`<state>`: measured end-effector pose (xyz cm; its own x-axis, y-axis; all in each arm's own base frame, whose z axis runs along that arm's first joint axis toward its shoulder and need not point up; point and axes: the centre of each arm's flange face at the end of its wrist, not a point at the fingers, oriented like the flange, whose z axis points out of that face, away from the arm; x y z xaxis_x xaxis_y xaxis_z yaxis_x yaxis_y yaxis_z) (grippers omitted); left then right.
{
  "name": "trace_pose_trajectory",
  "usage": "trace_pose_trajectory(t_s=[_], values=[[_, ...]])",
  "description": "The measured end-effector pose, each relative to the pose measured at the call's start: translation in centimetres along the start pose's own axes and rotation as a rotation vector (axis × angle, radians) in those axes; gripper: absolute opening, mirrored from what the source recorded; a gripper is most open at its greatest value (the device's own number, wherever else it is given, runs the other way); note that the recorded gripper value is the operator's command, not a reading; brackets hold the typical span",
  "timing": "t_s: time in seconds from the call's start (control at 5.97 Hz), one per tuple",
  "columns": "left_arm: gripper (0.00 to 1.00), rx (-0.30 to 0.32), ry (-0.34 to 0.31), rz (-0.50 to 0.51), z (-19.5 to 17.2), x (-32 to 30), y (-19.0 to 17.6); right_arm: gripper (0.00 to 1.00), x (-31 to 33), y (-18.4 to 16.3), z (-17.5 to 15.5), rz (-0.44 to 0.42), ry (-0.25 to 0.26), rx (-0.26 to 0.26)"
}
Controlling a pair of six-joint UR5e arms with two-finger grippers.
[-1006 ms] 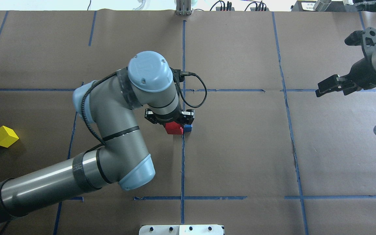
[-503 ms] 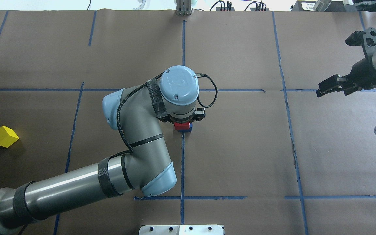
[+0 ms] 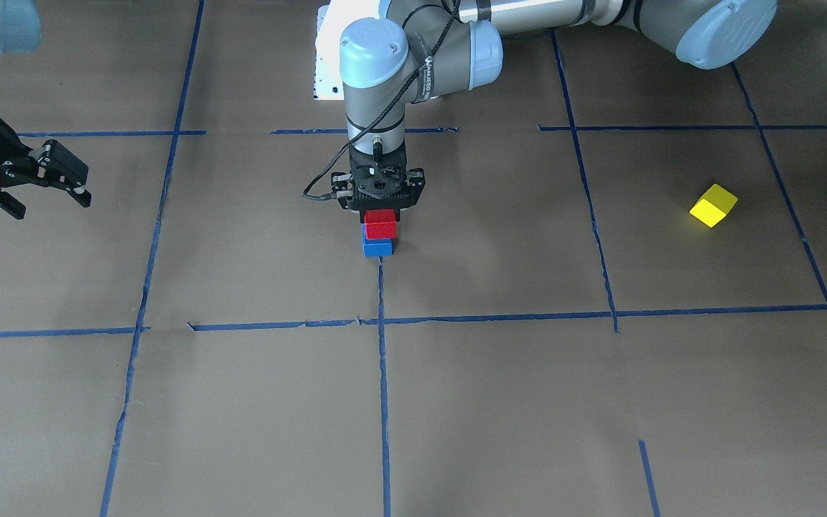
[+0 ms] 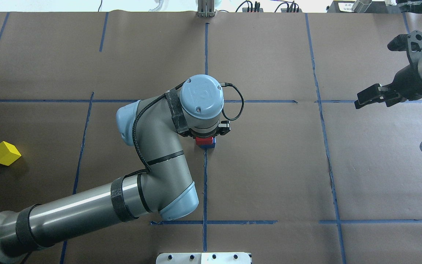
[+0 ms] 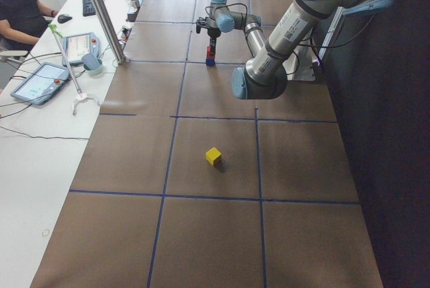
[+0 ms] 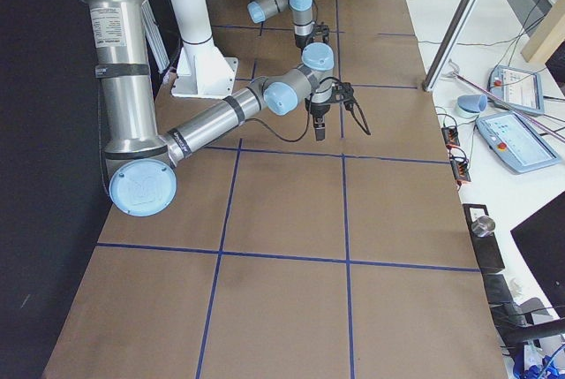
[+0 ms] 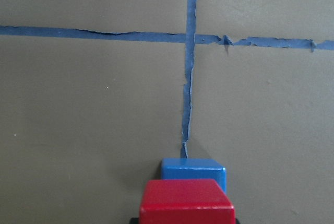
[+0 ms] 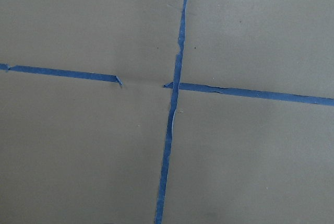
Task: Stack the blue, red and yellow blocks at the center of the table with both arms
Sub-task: 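Lower the red cube onto the blue cube and open the left gripper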
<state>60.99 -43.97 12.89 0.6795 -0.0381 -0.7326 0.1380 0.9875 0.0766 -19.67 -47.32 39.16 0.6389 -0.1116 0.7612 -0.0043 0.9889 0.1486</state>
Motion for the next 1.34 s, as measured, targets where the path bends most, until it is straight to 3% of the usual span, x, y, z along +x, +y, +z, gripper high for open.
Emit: trace_pose_trajectory(t_s=[1.34], values=[[0.16,0.036,-0.009,0.021,0.37,0.45,-0.64,1.0,-0.1,-0.04,0.15,0.007,0.002,0.0]])
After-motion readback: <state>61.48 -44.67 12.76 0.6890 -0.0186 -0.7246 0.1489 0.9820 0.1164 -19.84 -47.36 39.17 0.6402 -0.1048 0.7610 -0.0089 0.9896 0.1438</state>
